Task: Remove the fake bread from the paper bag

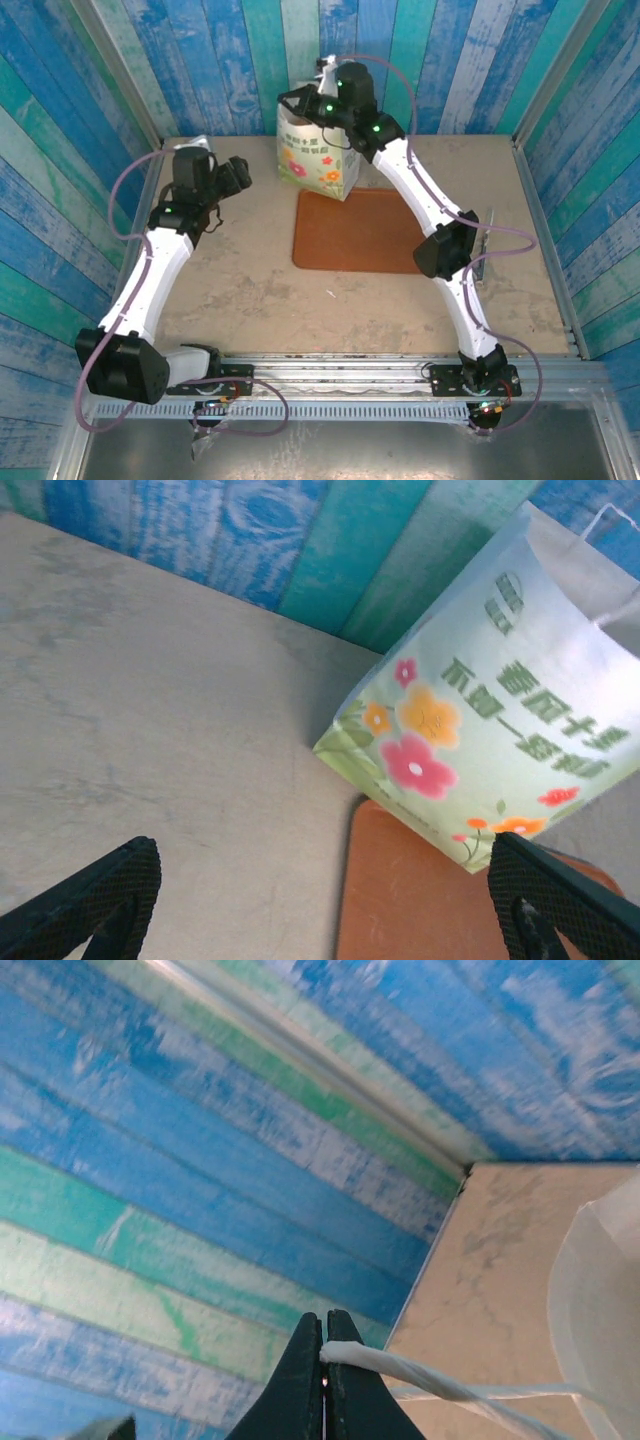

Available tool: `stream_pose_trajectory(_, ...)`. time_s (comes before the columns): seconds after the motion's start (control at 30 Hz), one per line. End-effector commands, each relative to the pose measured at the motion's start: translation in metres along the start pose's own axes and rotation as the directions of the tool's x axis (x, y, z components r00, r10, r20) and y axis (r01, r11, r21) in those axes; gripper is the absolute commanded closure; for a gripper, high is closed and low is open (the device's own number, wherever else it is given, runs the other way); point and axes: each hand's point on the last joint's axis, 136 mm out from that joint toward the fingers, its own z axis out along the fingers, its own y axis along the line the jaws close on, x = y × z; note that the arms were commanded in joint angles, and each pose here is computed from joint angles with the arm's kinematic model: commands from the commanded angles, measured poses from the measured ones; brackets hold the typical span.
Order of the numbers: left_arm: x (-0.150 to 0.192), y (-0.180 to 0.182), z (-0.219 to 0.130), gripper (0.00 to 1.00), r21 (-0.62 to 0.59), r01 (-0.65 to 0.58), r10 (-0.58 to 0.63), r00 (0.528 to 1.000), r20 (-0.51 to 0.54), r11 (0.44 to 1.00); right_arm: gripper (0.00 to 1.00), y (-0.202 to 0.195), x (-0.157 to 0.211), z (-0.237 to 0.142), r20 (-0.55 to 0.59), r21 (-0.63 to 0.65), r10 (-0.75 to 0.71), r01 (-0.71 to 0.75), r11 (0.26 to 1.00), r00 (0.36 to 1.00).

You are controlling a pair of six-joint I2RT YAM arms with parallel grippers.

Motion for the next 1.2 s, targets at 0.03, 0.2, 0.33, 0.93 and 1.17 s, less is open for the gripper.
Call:
stream_pose_trajectory(0.03, -0.029, 0.022, -0.024, 0.11, -0.015, 0.071, -0.070, 0.996, 0.063, 0.997, 0.99, 0.071, 0.034, -0.006, -0.112, -0.182, -0.084, 0.063, 0.981, 0.990)
stream_pose_trajectory(0.2, -0.052, 0.061, -0.034, 0.09, -0.052, 0.172, -0.166, 0.980, 0.109, 0.984, 0.99, 0.110, 0.091, -0.007, -0.284, -0.304, -0.126, 0.035, 0.952, 0.951)
stream_pose_trajectory(0.33, -0.071, 0.070, -0.041, 0.06, 0.041, 0.217, -0.221, 0.968, 0.121, 0.975, 0.99, 0.139, 0.130, -0.023, -0.382, -0.370, -0.203, 0.051, 0.927, 0.901)
stream_pose_trajectory(0.93, -0.097, 0.066, -0.033, 0.02, 0.046, 0.108, -0.110, 0.993, 0.033, 0.993, 0.95, 0.097, 0.165, -0.113, -0.509, -0.234, -0.239, 0.134, 0.963, 0.827)
stream_pose_trajectory(1.17, -0.066, 0.100, -0.056, 0.05, -0.174, 0.121, -0.127, 0.992, -0.021, 0.977, 0.94, 0.068, 0.160, -0.115, -0.501, -0.165, -0.172, 0.102, 0.981, 0.848)
